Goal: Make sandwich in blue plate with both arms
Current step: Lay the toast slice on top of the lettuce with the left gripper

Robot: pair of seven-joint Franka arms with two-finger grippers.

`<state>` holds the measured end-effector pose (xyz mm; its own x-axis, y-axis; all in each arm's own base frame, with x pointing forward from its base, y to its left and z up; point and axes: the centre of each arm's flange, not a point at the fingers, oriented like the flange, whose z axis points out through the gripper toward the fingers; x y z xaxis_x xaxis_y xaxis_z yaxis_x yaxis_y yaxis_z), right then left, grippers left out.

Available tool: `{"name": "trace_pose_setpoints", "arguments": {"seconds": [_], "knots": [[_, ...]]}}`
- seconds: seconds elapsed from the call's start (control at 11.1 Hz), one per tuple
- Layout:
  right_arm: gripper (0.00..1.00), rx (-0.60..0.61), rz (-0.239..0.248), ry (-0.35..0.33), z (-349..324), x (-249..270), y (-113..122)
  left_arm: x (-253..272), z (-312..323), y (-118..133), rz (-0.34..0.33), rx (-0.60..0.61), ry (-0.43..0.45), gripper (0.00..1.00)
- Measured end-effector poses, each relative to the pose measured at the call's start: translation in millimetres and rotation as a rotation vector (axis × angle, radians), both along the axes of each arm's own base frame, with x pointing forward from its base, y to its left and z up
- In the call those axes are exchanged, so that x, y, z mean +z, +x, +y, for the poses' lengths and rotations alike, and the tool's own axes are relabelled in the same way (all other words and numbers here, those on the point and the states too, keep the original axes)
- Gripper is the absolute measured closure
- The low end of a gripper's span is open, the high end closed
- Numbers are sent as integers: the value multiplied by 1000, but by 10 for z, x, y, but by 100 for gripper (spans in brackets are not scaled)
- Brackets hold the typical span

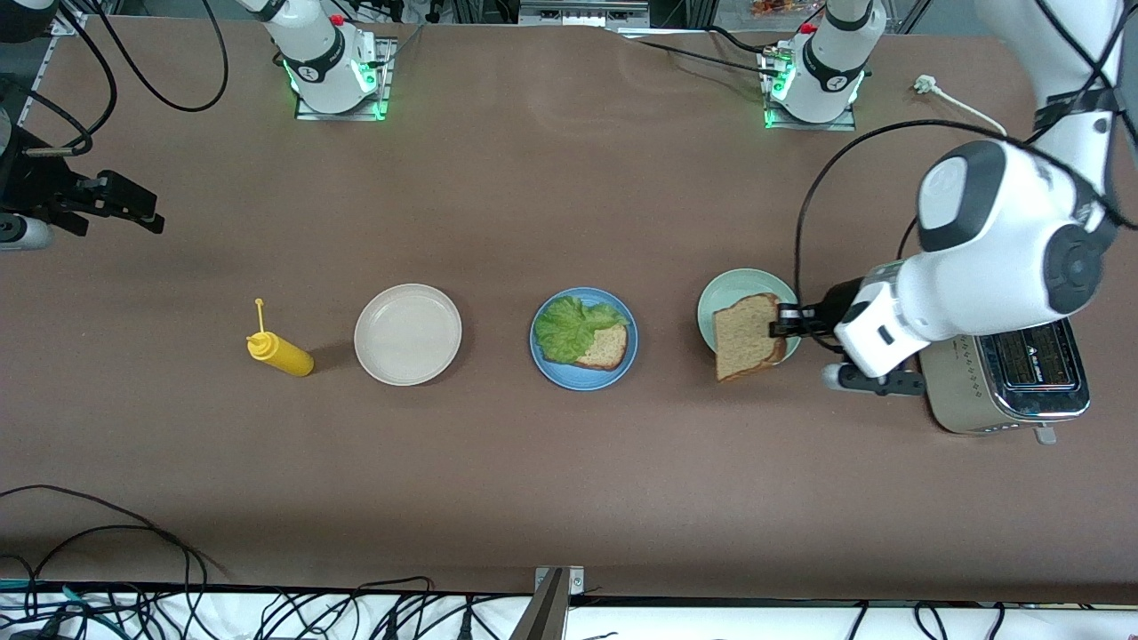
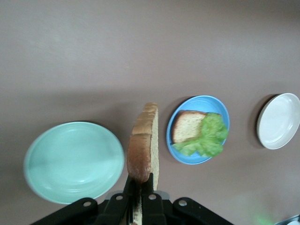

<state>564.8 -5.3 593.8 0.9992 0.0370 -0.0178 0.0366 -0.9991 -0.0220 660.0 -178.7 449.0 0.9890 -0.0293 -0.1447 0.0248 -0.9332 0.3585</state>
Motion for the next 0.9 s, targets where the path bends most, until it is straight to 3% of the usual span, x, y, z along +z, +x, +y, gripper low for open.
{"name": "trace_pose_setpoints", "arguments": {"seconds": [0.36, 0.9], "knots": [[0, 12, -6, 0, -100, -22, 27, -381, -708, -24, 59, 44, -124, 91], [0, 45, -1, -1, -169, -86, 90, -881, -1595, -200, 103, 51, -217, 91]]}}
